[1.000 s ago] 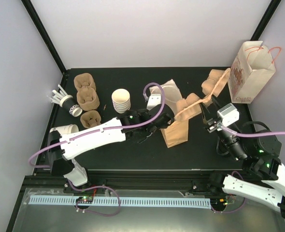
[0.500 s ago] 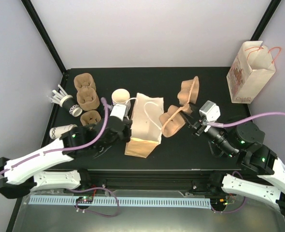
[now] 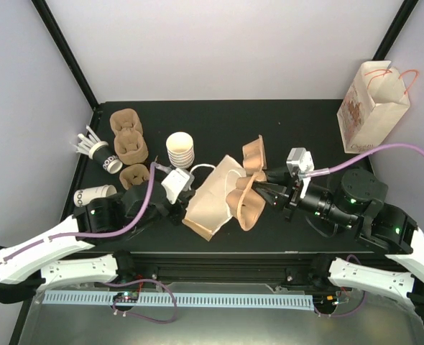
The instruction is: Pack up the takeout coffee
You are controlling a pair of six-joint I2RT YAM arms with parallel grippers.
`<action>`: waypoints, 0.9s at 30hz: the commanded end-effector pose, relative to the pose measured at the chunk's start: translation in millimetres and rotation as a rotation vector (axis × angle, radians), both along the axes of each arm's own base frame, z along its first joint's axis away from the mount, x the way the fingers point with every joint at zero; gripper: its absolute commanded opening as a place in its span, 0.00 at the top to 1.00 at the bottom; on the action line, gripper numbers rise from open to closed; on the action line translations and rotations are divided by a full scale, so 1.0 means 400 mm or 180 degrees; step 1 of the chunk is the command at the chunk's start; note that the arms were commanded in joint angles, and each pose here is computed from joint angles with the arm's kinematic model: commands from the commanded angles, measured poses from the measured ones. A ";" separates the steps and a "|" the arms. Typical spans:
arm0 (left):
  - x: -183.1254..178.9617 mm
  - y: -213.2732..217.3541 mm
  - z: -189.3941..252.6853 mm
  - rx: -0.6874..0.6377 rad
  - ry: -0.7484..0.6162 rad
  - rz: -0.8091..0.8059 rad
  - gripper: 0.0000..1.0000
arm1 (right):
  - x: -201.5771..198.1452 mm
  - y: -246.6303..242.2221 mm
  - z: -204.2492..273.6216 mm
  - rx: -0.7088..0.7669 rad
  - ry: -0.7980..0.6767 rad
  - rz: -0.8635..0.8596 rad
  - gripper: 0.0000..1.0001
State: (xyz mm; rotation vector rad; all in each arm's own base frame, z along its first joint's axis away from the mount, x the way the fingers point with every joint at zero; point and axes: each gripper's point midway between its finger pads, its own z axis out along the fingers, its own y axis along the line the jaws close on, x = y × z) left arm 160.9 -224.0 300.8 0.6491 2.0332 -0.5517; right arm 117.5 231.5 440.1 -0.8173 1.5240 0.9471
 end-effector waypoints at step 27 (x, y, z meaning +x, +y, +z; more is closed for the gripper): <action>0.044 -0.034 0.111 0.0529 -0.1034 -0.0391 0.98 | -0.072 0.116 -0.080 0.0202 0.1136 0.0787 0.71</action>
